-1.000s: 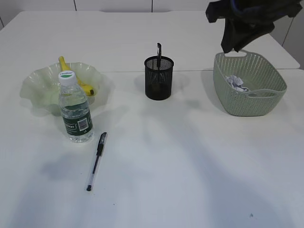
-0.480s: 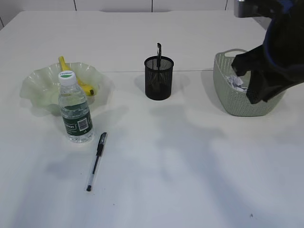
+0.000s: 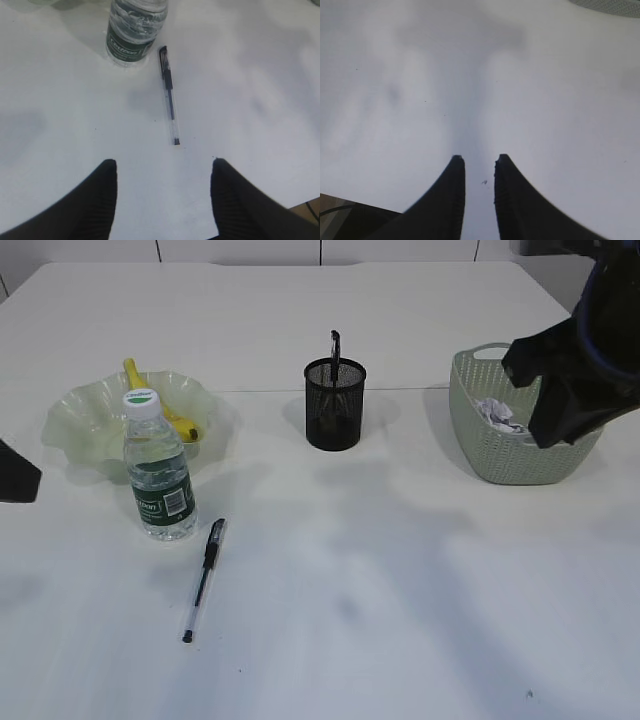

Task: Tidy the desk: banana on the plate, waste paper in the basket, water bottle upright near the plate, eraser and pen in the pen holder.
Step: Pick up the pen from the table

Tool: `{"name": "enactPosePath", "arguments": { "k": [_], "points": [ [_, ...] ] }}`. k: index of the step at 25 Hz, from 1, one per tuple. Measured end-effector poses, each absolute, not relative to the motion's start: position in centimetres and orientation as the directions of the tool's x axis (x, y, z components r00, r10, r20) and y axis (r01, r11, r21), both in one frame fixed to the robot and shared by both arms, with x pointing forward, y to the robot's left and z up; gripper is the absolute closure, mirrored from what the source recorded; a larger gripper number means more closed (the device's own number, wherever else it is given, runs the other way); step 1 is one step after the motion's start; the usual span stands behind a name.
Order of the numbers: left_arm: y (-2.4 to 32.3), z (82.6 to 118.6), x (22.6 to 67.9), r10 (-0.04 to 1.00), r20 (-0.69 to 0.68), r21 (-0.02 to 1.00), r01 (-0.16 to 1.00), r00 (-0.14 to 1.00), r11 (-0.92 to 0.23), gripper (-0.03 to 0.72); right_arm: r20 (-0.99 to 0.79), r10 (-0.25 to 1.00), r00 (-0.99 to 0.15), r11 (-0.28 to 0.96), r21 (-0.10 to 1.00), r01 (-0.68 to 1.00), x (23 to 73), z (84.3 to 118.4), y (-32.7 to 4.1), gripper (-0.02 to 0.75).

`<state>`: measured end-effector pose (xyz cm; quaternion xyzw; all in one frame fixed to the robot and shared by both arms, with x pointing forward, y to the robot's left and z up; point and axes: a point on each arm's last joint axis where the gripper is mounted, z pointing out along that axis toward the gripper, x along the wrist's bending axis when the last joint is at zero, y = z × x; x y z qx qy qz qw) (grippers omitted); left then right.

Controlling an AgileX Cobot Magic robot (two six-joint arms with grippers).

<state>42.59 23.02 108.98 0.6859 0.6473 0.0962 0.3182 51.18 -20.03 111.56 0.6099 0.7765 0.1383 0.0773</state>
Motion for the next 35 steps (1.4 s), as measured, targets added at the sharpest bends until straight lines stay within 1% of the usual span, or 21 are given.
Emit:
{"name": "enactPosePath", "arguments": {
  "k": [2, 5, 8, 11, 13, 17, 20, 24, 31, 35],
  "points": [
    [21.9, 108.7, 43.4, 0.957, -0.244, 0.55, 0.835, 0.154, 0.006, 0.27, 0.047, 0.969, -0.244, 0.218, 0.309, 0.926, 51.2, 111.6, -20.0, 0.573],
    [19.8, 109.2, 44.9, 0.962, -0.202, 0.561, 0.827, 0.183, -0.04, 0.273, 0.045, 0.969, -0.244, 0.219, 0.309, 0.925, 51.2, 111.6, -20.0, 0.572],
    [17.3, 109.5, 46.7, 0.959, -0.201, 0.557, 0.829, 0.202, -0.058, 0.274, 0.037, 0.969, -0.244, 0.221, 0.31, 0.925, 51.2, 111.6, -20.1, 0.57],
    [14.5, 109.3, 48.4, 0.953, -0.205, 0.531, 0.843, 0.222, -0.082, 0.276, 0.025, 0.969, -0.245, 0.225, 0.311, 0.923, 51.2, 111.6, -20.2, 0.569],
    [12.7, 108.5, 49.5, 0.956, -0.202, 0.498, 0.863, 0.212, -0.086, 0.276, 0.017, 0.969, -0.245, 0.227, 0.312, 0.922, 51.3, 111.6, -20.2, 0.569],
    [10.0, 106.4, 51.4, 0.969, -0.205, 0.443, 0.896, 0.14, -0.036, 0.276, 0.01, 0.97, -0.245, 0.229, 0.313, 0.922, 51.3, 111.6, -20.3, 0.568],
    [9.2, 104.6, 52.2, 0.976, -0.2, 0.396, 0.918, 0.081, 0.005, 0.276, 0.008, 0.97, -0.245, 0.23, 0.313, 0.921, 51.3, 111.6, -20.3, 0.568],
    [9.0, 102.7, 52.9, 0.988, -0.148, 0.368, 0.93, 0.049, 0.009, 0.276, 0.008, 0.97, -0.245, 0.23, 0.313, 0.921, 51.3, 111.6, -20.3, 0.568],
    [8.9, 100.4, 53.9, 0.997, -0.054, 0.36, 0.933, 0.053, -0.03, 0.276, -0.016, 0.969, -0.245, 0.237, 0.315, 0.919, 51.4, 111.6, -20.5, 0.568],
    [8.7, 98.9, 54.3, 0.998, -0.027, 0.337, 0.941, 0.055, -0.043, 0.276, -0.025, 0.969, -0.247, 0.242, 0.316, 0.917, 51.4, 111.6, -20.6, 0.568]
  ]
}}
